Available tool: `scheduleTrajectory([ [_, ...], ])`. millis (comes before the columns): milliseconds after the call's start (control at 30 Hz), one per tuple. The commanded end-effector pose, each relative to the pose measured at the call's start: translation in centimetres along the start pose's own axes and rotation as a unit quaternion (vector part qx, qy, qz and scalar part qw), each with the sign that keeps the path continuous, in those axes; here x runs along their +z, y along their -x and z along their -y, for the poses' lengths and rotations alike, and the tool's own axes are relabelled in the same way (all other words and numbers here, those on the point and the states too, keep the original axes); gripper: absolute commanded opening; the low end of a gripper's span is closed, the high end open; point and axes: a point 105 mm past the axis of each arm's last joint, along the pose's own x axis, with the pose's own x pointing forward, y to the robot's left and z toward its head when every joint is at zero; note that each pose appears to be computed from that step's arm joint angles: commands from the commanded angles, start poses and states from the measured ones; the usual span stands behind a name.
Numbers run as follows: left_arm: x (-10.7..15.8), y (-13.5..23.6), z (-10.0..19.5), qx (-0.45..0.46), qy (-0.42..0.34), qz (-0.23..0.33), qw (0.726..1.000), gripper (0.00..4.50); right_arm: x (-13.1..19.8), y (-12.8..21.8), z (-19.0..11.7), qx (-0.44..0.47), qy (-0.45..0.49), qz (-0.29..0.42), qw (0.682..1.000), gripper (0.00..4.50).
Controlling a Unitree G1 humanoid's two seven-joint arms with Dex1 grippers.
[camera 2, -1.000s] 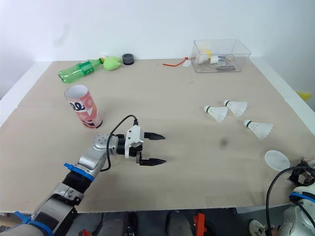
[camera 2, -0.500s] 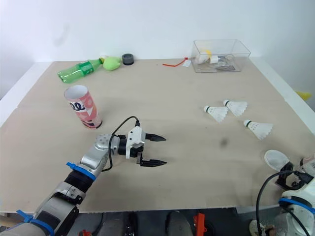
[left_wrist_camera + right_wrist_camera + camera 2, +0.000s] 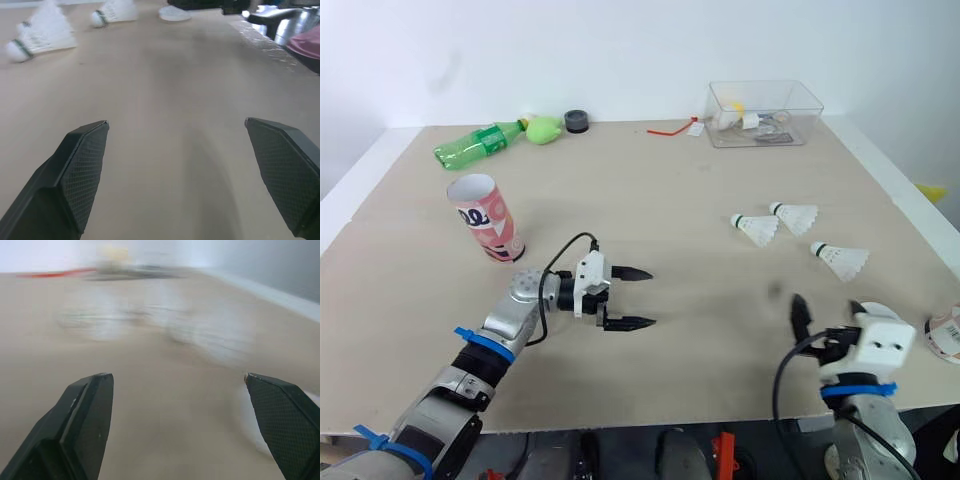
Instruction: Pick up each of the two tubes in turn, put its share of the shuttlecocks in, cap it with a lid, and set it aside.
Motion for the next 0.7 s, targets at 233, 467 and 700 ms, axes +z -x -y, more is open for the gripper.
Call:
scheduleTrajectory([
  [233, 0.6, 3.0, -1.8, 0.159, 0.011, 0.034, 0.987, 4.5, 2.6, -4.8, -9.2, 0.352, 0.002, 0.045, 0.935, 4.48],
  [467, 0.5, 6.7, -2.1, 0.358, 0.032, 0.042, 0.932, 4.5, 2.3, -5.6, -15.8, 0.571, -0.03, 0.014, 0.82, 4.48],
  [700, -0.9, 12.3, -0.7, 0.545, 0.054, 0.003, 0.837, 4.5, 2.5, -8.1, -18.9, 0.634, 0.003, 0.014, 0.773, 4.48],
])
